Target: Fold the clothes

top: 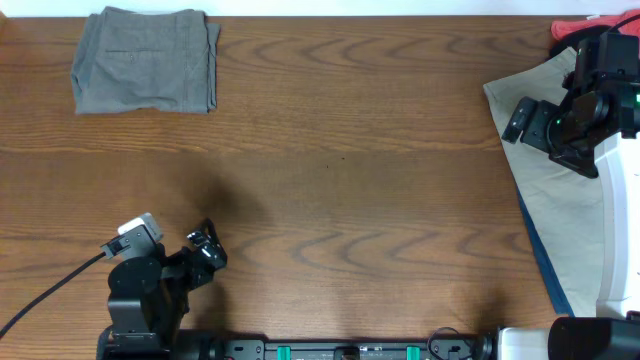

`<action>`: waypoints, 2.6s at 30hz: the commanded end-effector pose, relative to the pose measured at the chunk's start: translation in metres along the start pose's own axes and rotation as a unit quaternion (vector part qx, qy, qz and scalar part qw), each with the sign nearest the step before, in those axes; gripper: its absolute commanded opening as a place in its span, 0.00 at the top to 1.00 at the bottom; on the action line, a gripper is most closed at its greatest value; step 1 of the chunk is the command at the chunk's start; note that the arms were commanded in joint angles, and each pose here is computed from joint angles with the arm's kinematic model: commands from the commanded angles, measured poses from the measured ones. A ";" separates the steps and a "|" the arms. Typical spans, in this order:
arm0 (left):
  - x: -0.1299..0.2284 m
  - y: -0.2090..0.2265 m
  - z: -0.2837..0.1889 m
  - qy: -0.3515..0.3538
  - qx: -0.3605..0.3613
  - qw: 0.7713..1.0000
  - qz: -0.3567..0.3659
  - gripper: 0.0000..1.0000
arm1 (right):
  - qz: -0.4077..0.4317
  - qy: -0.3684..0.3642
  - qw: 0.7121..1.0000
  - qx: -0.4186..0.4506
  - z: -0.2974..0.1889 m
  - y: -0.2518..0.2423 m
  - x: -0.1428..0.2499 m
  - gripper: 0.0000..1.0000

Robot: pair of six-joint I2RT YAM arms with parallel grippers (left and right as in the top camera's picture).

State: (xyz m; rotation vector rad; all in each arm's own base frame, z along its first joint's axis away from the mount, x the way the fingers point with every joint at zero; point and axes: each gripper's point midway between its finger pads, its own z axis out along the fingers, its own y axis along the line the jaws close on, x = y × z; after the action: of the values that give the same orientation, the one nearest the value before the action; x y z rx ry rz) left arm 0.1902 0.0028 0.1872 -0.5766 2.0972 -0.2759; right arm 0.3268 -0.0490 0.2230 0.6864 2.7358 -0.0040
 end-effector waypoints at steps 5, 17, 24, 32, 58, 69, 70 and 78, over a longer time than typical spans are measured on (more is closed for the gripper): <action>0.004 0.006 0.018 -0.059 0.014 0.996 0.071 0.02 | 0.008 0.002 1.000 0.002 0.001 -0.001 0.000 0.01; -0.007 -0.003 0.043 -0.189 0.072 0.975 0.094 0.02 | 0.008 0.002 1.000 0.002 0.001 -0.001 0.000 0.01; -0.004 0.006 0.060 -0.214 0.067 0.970 0.094 0.02 | 0.008 0.002 1.000 0.002 0.001 -0.001 0.000 0.01; -0.001 0.017 0.070 -0.224 0.053 0.969 0.090 0.02 | 0.008 0.002 1.000 0.002 0.001 -0.001 0.000 0.01; -0.003 0.032 0.071 -0.227 0.008 0.962 0.153 0.02 | 0.008 0.002 1.000 0.002 0.001 -0.001 0.000 0.01; -0.003 0.032 0.071 -0.226 0.006 0.961 0.158 0.02 | 0.008 0.002 1.000 0.002 0.001 -0.001 0.000 0.01; -0.003 0.032 0.071 -0.226 0.007 0.961 0.158 0.02 | 0.008 0.002 1.000 0.002 0.001 -0.001 0.000 0.01; -0.003 0.032 0.071 -0.226 0.007 0.961 0.158 0.02 | 0.008 0.002 1.000 0.002 0.001 -0.001 0.000 0.01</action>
State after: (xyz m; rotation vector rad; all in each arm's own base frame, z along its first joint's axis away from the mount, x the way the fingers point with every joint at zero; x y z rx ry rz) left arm 0.2418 0.0319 0.1551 -0.2619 1.6575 -0.0002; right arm 0.3268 -0.0490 0.2230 0.6864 2.7358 -0.0040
